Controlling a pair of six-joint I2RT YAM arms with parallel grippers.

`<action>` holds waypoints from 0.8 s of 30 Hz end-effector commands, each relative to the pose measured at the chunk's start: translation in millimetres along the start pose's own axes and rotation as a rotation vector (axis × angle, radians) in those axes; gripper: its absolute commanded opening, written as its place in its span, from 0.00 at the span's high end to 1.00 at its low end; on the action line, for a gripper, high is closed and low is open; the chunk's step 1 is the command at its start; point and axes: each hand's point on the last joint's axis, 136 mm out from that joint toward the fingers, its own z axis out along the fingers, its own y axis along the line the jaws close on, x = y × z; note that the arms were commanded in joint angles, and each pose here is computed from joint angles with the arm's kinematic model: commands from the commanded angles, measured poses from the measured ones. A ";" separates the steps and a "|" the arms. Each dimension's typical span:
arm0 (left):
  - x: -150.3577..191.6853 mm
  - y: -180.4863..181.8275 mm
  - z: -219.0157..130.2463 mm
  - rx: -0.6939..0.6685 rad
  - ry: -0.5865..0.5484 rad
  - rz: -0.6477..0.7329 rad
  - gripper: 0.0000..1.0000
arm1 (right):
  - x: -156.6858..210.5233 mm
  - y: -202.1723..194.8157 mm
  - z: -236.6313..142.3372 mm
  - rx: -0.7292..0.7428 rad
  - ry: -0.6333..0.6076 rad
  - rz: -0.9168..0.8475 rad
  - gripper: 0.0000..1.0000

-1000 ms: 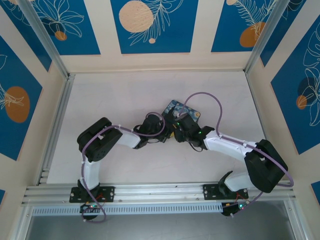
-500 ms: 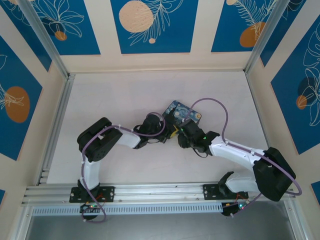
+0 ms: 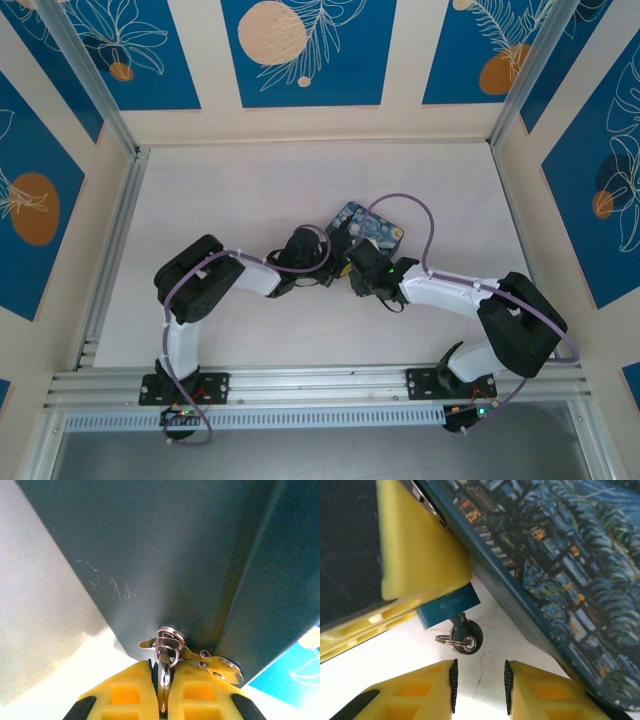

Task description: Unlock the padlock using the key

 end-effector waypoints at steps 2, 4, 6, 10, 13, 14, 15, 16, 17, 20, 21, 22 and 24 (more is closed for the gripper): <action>3.5 16.5 -0.9 -0.053 0.034 -0.030 1.00 | -23.5 -1.4 -2.3 0.048 -0.071 -0.013 0.67; 3.5 17.0 -1.1 -0.053 0.034 -0.029 1.00 | -26.3 -1.9 -1.0 0.058 -0.079 -0.010 0.69; 3.9 17.3 -0.8 -0.053 0.037 -0.028 1.00 | -29.4 -0.3 0.7 0.056 -0.089 -0.009 0.70; 4.4 19.5 -1.6 -0.055 0.038 -0.030 1.00 | -38.3 2.3 0.5 0.052 -0.130 0.001 0.71; 4.6 22.1 -2.3 -0.058 0.037 -0.034 1.00 | -43.9 3.9 -3.4 0.043 -0.167 0.006 0.71; 4.3 22.2 -2.4 -0.057 0.035 -0.035 1.00 | -44.8 6.3 -5.1 0.029 -0.181 0.003 0.71; 4.1 22.4 -2.4 -0.055 0.034 -0.037 1.00 | -47.2 8.0 -8.0 0.017 -0.203 0.006 0.70; 3.5 22.5 -2.5 -0.055 0.032 -0.040 1.00 | -48.2 9.2 -10.2 0.009 -0.218 0.008 0.70; 4.2 22.3 -2.2 -0.054 0.034 -0.039 1.00 | -48.7 10.0 -11.8 0.001 -0.231 0.010 0.70; 3.3 21.6 -1.5 -0.053 0.032 -0.037 1.00 | -50.5 13.2 -13.6 -0.024 -0.259 0.015 0.70; 3.5 21.2 -1.4 -0.052 0.033 -0.037 1.00 | -50.1 13.7 -12.2 -0.023 -0.255 0.017 0.70; 3.7 20.4 -1.3 -0.050 0.034 -0.035 1.00 | -50.1 14.1 -10.1 -0.019 -0.249 0.015 0.71; 3.4 20.5 -2.0 -0.052 0.033 -0.034 1.00 | -50.3 15.3 -6.4 -0.015 -0.242 0.014 0.71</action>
